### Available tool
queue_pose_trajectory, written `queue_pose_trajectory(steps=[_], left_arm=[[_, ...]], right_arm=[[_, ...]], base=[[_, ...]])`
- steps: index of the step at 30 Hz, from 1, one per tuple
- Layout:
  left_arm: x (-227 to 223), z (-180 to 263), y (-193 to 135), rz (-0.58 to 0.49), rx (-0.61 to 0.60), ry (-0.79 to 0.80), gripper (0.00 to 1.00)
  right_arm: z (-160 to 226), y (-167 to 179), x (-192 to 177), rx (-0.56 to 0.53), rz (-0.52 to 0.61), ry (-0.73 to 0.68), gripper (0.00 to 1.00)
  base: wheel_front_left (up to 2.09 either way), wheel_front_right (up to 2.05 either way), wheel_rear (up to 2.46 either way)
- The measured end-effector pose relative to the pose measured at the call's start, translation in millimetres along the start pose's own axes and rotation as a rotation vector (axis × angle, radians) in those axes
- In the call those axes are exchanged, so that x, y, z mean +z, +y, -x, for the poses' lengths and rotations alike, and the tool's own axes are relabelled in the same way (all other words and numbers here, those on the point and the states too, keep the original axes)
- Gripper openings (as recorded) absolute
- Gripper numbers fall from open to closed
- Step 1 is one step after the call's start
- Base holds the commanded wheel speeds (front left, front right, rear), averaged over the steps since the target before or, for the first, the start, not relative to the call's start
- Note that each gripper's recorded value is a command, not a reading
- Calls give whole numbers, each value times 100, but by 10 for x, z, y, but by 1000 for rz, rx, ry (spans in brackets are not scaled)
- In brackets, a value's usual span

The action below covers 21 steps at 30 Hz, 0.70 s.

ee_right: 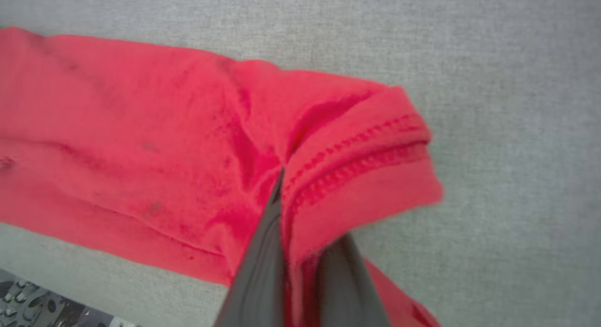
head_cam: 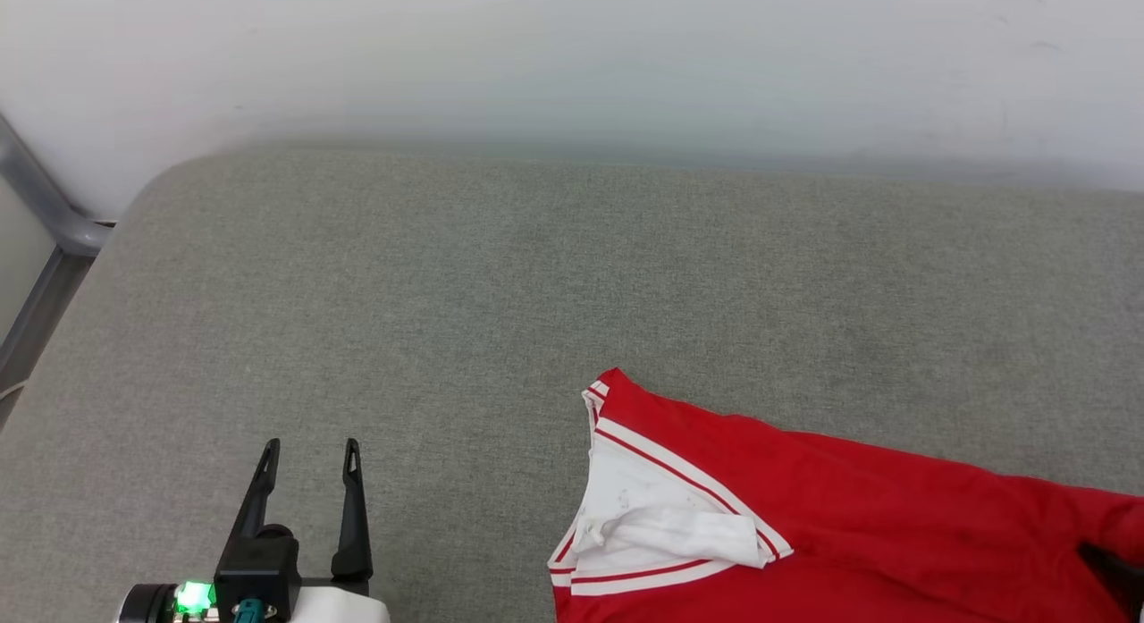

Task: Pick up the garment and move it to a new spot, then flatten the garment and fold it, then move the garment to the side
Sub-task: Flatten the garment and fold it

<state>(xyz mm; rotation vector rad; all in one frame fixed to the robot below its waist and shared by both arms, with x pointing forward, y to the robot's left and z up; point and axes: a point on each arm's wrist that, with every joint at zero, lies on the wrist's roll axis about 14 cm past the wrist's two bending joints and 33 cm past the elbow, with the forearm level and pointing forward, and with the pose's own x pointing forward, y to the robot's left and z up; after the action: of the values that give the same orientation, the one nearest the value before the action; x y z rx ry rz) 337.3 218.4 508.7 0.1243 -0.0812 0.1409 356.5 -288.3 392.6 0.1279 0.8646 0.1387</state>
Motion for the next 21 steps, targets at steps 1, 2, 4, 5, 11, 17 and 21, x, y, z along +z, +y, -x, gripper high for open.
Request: queue_pose_trajectory(steps=[1,2,4,5,11,17,21], left_arm=[[-2,8,-9,1,-3,1,100],[-3,16,-21,3,-6,1,100],[-5,31,-27,4,-8,2,100],[-2,35,-25,5,-8,1,100],[-1,37,-51,5,-17,0,100],[-33,22,-88,10,-21,11,100],[-54,13,-83,12,-17,19,100]], right_arm=[[18,51,21,18,-2,-9,0],[38,113,33,41,-7,-16,0],[74,276,64,98,-23,-31,0],[93,362,79,128,-28,-38,0],[205,895,248,297,-18,-90,0],[177,1426,363,422,71,-100,0],[97,1774,410,483,144,-89,0]], base=[[0,0,0],[0,0,0],[0,0,0],[0,0,0],[0,0,0],[0,0,0],[0,0,0]])
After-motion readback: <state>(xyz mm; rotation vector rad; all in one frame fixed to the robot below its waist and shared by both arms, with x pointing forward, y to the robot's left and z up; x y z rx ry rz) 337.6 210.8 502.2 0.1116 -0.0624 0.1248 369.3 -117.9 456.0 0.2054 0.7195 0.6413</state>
